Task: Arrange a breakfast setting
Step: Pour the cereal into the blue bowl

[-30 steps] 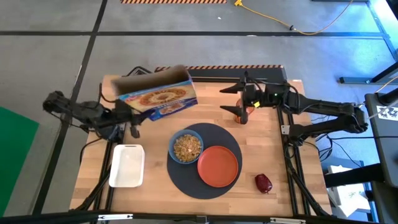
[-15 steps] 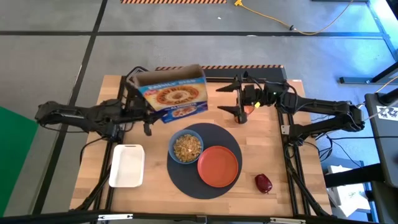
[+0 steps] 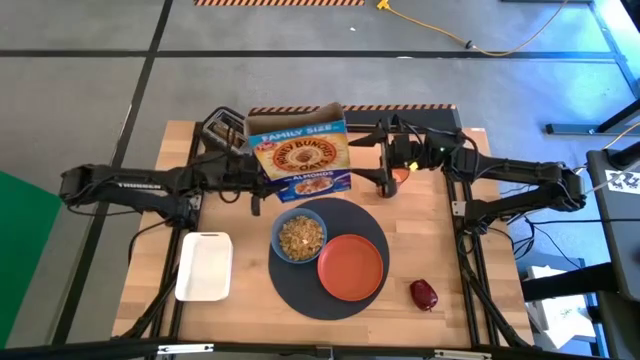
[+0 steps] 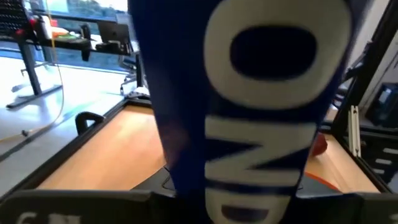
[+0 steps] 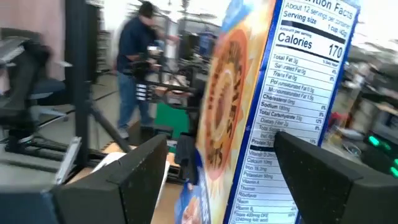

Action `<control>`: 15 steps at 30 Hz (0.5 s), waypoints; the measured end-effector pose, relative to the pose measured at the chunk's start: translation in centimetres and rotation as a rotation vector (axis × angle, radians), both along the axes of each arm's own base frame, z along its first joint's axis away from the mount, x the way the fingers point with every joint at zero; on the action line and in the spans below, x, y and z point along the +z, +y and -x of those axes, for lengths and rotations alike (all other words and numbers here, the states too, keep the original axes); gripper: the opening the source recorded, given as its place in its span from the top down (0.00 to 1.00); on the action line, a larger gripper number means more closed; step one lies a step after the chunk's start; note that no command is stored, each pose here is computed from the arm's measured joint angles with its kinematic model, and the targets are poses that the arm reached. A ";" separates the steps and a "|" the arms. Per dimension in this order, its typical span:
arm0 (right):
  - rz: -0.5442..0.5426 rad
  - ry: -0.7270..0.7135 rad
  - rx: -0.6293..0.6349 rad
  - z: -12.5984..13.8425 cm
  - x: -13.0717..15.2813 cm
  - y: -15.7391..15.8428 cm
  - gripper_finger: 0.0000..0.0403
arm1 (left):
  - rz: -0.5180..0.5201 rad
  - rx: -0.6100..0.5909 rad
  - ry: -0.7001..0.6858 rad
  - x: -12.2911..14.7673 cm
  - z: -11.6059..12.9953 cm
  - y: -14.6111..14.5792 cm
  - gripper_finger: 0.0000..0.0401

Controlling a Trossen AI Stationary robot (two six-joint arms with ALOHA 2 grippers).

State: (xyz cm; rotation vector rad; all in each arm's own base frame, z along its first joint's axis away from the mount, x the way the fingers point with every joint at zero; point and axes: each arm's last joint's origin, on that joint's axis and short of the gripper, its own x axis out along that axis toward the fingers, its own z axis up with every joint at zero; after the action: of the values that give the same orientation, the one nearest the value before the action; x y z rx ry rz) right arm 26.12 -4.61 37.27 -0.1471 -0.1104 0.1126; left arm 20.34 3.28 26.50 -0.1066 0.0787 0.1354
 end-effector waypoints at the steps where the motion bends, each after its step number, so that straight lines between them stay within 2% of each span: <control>1: -0.011 0.004 -0.034 0.0 0.0 -0.1 0.28 | 0.001 -0.005 0.000 -0.1 -0.1 0.2 0.72; 5: -0.027 0.047 -0.118 -0.1 -0.5 -0.4 0.28 | -0.019 -0.043 -0.006 -0.1 -0.2 0.3 0.72; 11: -0.032 0.100 -0.071 -0.1 -1.0 -0.2 0.28 | -0.071 -0.050 -0.007 0.1 -0.1 0.3 0.72; 15: -0.062 0.066 -0.051 -0.5 -0.9 -0.2 0.24 | -0.094 -0.054 0.015 -0.2 -0.4 0.3 0.72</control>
State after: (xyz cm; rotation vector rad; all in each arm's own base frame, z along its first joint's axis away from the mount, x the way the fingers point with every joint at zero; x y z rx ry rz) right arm 26.58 -4.85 36.40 -0.0845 -0.0440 0.0626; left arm 20.71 3.58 26.26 -0.0098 0.0896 0.0862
